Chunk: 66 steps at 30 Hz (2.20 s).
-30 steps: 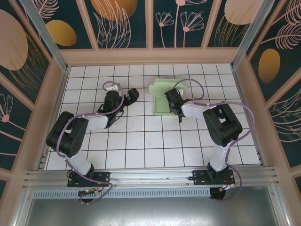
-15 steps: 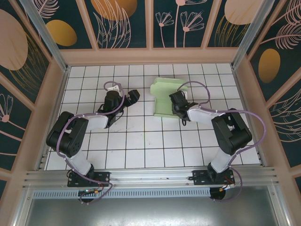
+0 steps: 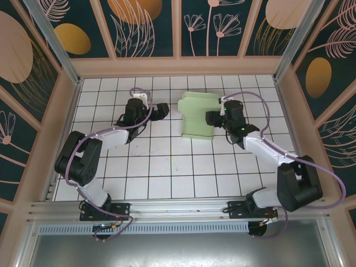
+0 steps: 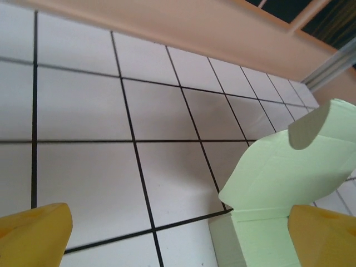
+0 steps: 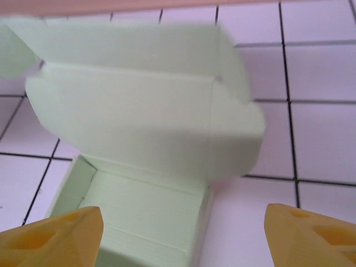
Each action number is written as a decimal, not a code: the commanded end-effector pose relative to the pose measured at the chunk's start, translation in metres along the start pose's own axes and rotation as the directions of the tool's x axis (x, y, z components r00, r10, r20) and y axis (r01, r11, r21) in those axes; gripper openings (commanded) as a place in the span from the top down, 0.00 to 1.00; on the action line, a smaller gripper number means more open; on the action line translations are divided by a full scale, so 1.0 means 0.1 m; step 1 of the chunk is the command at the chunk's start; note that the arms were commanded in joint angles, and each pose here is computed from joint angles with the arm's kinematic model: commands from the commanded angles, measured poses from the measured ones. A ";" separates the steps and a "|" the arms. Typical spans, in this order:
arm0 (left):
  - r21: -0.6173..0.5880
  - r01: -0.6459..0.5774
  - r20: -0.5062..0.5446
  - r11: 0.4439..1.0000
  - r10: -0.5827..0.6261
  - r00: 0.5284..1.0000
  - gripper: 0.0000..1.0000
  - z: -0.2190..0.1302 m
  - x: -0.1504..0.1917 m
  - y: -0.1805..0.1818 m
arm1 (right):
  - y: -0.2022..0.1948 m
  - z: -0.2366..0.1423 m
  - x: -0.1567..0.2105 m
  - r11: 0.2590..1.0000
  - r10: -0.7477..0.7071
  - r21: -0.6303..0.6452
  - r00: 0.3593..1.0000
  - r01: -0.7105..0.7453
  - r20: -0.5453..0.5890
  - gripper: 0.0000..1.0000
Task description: Fold the paper box
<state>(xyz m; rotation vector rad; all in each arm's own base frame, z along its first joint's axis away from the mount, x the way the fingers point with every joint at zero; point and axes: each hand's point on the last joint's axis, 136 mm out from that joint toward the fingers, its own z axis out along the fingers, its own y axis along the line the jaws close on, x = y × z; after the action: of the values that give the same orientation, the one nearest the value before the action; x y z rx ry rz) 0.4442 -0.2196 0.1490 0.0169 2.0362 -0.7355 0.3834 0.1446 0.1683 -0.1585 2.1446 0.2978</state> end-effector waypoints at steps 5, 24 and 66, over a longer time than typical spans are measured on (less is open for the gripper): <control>0.101 -0.308 -0.219 0.946 0.323 0.921 0.12 0.14 -0.05 -0.23 | 0.08 -0.25 -0.22 0.987 -0.079 -0.133 0.993 0.090 0.087 0.23; 0.397 -0.472 -0.390 0.787 0.610 0.690 0.29 0.56 0.14 -0.46 | 0.04 -0.30 -0.05 0.982 -0.071 -0.168 0.995 0.082 0.070 0.23; 0.572 -0.485 -0.339 0.661 0.729 0.594 0.78 0.80 0.30 -0.74 | -0.04 -0.30 0.07 0.990 -0.047 -0.133 0.998 0.053 0.046 0.25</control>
<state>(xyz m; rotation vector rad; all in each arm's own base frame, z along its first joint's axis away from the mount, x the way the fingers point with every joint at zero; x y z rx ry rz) 0.4692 -0.3231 0.1277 1.2758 2.1401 -0.7150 0.3549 0.1378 0.1722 -0.3076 2.0973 0.4239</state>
